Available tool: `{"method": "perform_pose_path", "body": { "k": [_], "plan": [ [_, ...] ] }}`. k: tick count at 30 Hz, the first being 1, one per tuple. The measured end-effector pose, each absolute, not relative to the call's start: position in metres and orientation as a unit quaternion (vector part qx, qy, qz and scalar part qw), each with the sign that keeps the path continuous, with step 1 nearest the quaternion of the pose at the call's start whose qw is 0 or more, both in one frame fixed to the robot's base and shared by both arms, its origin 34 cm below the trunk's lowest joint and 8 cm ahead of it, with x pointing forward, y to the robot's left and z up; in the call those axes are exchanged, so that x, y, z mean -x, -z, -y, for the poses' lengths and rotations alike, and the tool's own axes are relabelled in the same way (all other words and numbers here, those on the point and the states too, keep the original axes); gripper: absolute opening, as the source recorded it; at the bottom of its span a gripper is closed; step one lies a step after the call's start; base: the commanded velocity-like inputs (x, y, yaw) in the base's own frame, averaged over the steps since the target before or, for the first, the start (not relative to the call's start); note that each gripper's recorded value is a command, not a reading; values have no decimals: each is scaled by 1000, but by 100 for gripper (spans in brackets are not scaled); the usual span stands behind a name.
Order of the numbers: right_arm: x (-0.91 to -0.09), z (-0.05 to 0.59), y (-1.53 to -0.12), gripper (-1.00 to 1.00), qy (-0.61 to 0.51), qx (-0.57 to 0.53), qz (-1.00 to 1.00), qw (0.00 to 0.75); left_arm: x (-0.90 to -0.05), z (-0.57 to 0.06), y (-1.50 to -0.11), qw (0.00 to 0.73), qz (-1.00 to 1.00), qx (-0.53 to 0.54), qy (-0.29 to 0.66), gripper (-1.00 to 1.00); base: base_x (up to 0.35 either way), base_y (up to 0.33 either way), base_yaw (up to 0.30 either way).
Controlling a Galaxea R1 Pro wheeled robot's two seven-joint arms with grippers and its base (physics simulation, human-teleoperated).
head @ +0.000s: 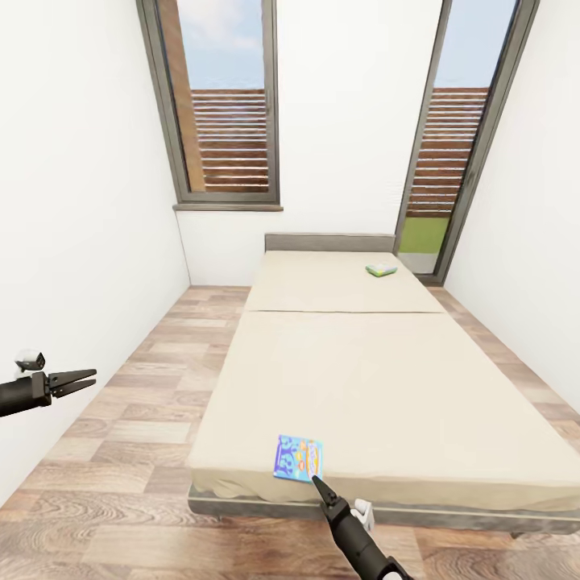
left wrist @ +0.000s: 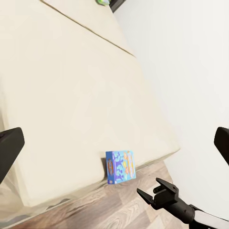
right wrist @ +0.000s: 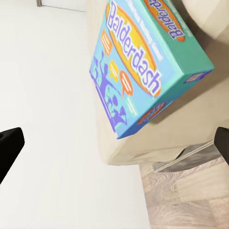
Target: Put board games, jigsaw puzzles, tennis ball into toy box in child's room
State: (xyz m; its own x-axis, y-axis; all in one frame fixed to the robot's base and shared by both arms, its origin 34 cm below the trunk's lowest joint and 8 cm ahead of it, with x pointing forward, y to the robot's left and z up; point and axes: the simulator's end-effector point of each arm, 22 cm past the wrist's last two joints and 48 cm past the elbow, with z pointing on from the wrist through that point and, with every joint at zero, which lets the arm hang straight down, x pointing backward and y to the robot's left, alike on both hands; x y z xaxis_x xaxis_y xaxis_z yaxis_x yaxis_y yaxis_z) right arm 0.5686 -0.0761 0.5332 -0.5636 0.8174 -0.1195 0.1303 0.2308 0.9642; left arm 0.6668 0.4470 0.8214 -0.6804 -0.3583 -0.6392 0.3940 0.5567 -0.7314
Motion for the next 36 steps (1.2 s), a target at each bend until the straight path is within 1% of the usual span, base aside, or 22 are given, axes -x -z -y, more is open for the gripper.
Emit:
{"method": "perform_pose_path", "body": {
  "k": [9, 36],
  "plan": [
    [-569, 76, -533, 100, -524, -334, -712, 328, -667, -447, -821, 399, -786, -11, 471, 100, 47, 3, 0],
    [-564, 77, -504, 100, -523, -336, -711, 329, -662, -447, -793, 400, -786, -11, 471, 100, 1, 0, 0]
  ]
}}
